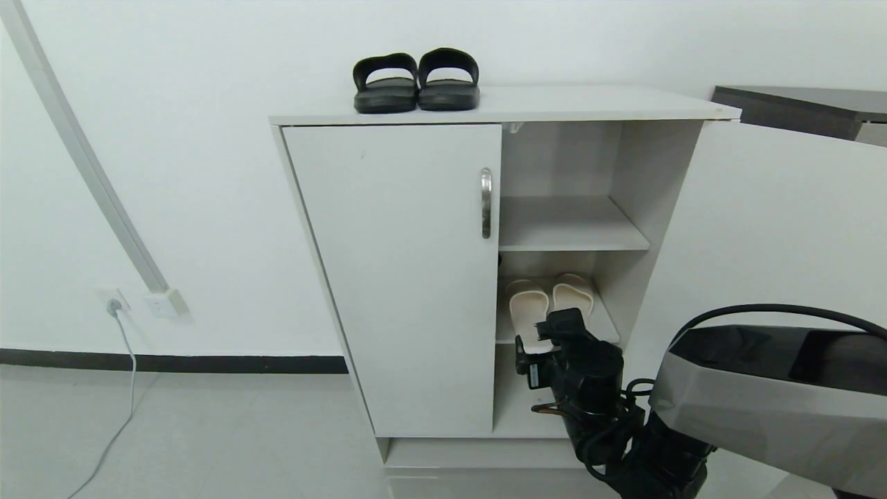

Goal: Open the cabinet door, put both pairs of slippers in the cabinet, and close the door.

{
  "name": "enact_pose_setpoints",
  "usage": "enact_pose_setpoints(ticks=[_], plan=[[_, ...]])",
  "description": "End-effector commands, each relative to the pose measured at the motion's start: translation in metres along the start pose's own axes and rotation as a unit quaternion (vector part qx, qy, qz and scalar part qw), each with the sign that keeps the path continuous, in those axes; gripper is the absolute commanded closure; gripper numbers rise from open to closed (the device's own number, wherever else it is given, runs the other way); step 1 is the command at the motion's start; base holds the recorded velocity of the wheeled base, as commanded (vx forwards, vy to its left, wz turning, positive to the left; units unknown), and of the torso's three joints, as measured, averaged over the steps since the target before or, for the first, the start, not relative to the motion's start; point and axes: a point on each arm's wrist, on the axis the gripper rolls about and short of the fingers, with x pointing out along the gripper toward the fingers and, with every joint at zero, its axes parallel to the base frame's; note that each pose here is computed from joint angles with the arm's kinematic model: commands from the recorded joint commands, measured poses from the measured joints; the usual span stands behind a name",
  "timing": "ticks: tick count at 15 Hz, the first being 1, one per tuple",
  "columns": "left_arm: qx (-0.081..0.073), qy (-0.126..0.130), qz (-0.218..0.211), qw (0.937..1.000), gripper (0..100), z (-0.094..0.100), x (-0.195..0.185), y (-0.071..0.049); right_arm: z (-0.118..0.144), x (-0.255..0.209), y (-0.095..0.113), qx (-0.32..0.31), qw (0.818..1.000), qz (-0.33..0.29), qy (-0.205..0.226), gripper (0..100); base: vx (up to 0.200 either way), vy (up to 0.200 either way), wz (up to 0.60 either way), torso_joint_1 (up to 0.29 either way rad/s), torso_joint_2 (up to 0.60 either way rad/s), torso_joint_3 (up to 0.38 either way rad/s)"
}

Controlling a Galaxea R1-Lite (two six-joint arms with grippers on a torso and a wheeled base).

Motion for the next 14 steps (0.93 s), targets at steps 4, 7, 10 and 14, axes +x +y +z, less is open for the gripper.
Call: enact_pose_setpoints(ticks=[4, 7, 10, 14], plan=[[-0.001, 0.000, 0.000, 1.0000, 100, -0.0001, 0.0000, 0.0000, -0.0014, -0.0005, -0.0001, -0.002, 1.000, 0.000, 0.002, 0, 0.000, 0.200, 0.00, -0.001, 0.00, 0.005], [-0.002, 0.000, 0.000, 1.0000, 100, -0.0001, 0.0000, 0.0000, -0.0017, -0.0007, -0.0003, -0.003, 1.000, 0.000, 0.003, 0, 0.000, 0.200, 0.00, 0.004, 0.00, -0.001], [-0.002, 0.000, 0.000, 1.0000, 100, 0.0003, -0.0001, 0.0000, -0.0042, -0.0026, -0.0016, -0.009, 1.000, 0.000, 0.008, 0, 0.000, 0.067, 0.00, -0.001, 0.00, 0.002], [-0.002, 0.000, 0.000, 1.0000, 100, -0.0001, 0.0000, 0.0000, -0.0037, -0.0092, -0.0055, -0.031, 0.999, 0.023, 0.024, 0, 0.000, 0.000, 0.00, 0.000, 0.00, 0.000]])
